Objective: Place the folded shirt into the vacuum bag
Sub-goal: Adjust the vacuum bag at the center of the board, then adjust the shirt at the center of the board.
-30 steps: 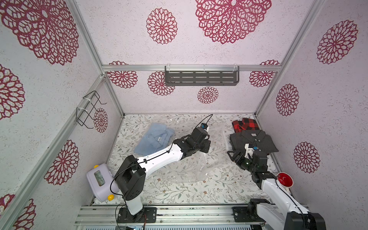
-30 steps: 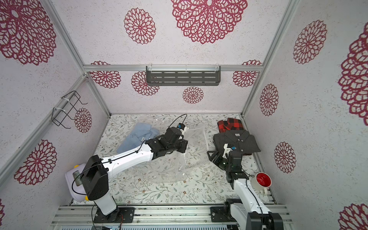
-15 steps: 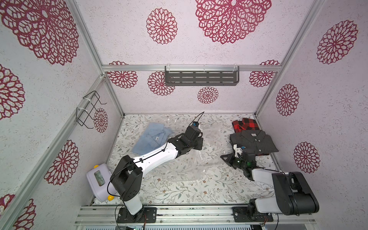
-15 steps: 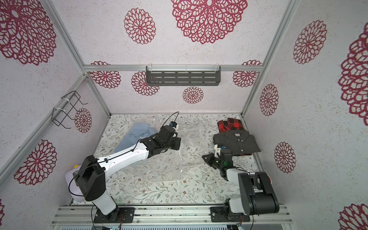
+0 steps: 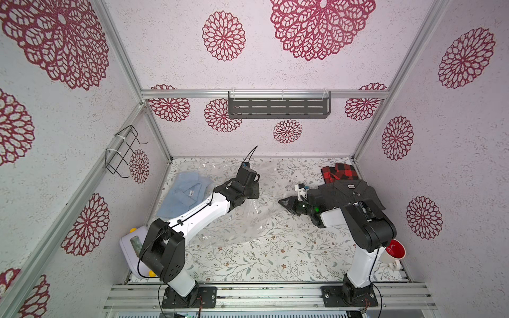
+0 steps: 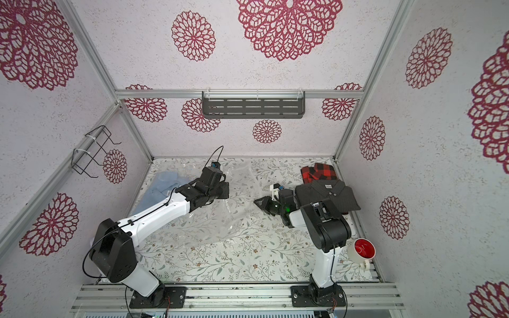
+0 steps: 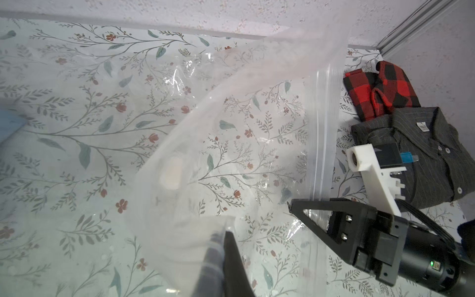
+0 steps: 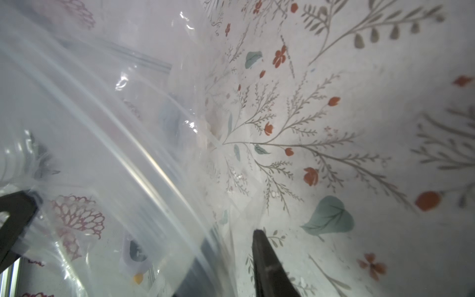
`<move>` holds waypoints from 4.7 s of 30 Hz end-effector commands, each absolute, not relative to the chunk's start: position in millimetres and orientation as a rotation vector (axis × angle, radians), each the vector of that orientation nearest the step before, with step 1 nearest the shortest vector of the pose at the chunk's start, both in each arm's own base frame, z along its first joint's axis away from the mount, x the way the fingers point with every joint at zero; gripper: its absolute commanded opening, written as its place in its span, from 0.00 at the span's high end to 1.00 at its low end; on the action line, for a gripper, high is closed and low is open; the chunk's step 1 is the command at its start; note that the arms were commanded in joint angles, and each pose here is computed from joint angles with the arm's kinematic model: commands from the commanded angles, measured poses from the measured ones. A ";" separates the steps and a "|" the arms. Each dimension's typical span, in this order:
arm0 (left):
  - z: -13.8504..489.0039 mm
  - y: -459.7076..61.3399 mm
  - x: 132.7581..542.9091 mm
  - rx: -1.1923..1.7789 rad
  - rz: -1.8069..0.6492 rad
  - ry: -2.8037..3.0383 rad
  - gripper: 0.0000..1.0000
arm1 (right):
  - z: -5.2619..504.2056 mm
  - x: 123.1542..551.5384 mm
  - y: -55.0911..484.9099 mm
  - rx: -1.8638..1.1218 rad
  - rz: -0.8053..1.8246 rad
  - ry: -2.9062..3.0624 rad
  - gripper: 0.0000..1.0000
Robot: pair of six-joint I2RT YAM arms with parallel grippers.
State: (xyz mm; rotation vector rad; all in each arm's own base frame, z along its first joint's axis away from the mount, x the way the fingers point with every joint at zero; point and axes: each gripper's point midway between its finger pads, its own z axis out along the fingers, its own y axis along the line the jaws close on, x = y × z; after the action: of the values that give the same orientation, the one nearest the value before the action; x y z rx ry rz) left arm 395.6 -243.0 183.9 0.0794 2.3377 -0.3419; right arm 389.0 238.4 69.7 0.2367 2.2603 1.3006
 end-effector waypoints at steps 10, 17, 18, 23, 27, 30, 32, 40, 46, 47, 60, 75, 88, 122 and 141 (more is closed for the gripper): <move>178.5 -319.4 381.4 0.214 -0.597 2.408 1.00 | 132.1 376.5 79.2 0.357 0.714 2.180 0.28; 142.3 -347.5 382.4 0.259 -0.599 2.490 1.00 | 138.2 382.3 29.3 0.390 0.442 2.202 0.27; 136.0 -350.1 381.5 0.262 -0.604 2.505 1.00 | 137.1 385.0 27.2 0.385 0.417 2.211 0.27; 121.6 -364.3 377.2 0.281 -0.690 2.550 1.00 | 120.4 401.8 20.3 0.331 0.233 2.302 0.27; 103.3 -373.7 374.1 0.282 -0.766 2.584 1.00 | 115.8 415.7 19.9 0.279 0.095 2.342 0.27; 108.3 -379.5 371.8 0.260 -0.875 2.569 1.00 | 109.2 425.4 19.0 0.236 -0.006 2.378 0.25; 111.9 -379.9 371.3 0.234 -0.931 2.560 1.00 | 103.5 433.2 19.7 0.202 -0.074 2.402 0.23; 160.3 -365.5 367.5 0.121 -1.063 2.471 1.00 | 81.0 455.8 27.4 0.087 -0.322 2.467 0.17; 179.5 -350.7 360.7 0.073 -1.062 2.452 1.00 | 60.4 462.9 21.5 0.045 -0.507 2.510 0.16; 182.9 -349.1 359.5 0.071 -1.063 2.447 1.00 | 58.1 463.8 19.2 0.043 -0.534 2.515 0.16; 177.6 -347.0 357.8 0.058 -1.050 2.470 1.00 | 48.2 474.1 12.8 0.022 -0.636 2.530 0.33; 145.3 -350.5 359.1 0.054 -0.995 2.533 1.00 | 100.4 461.1 6.8 0.094 -0.574 2.422 0.99; 143.1 -352.9 357.3 0.067 -0.994 2.536 1.00 | 140.8 449.6 -3.4 0.173 -0.398 2.336 1.00; 127.8 -353.9 355.0 0.111 -0.991 2.568 1.00 | 101.0 336.2 -0.6 0.796 0.672 2.059 0.13; 124.2 -347.6 362.2 0.101 -1.002 2.564 1.00 | 10.9 345.6 -12.1 1.218 0.788 1.971 0.33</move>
State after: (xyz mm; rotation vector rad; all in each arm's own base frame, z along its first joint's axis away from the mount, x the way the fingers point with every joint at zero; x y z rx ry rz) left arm 358.0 -348.7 131.6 0.0890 2.5642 -1.0052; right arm 354.4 -13.8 40.4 1.0876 1.9337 0.7946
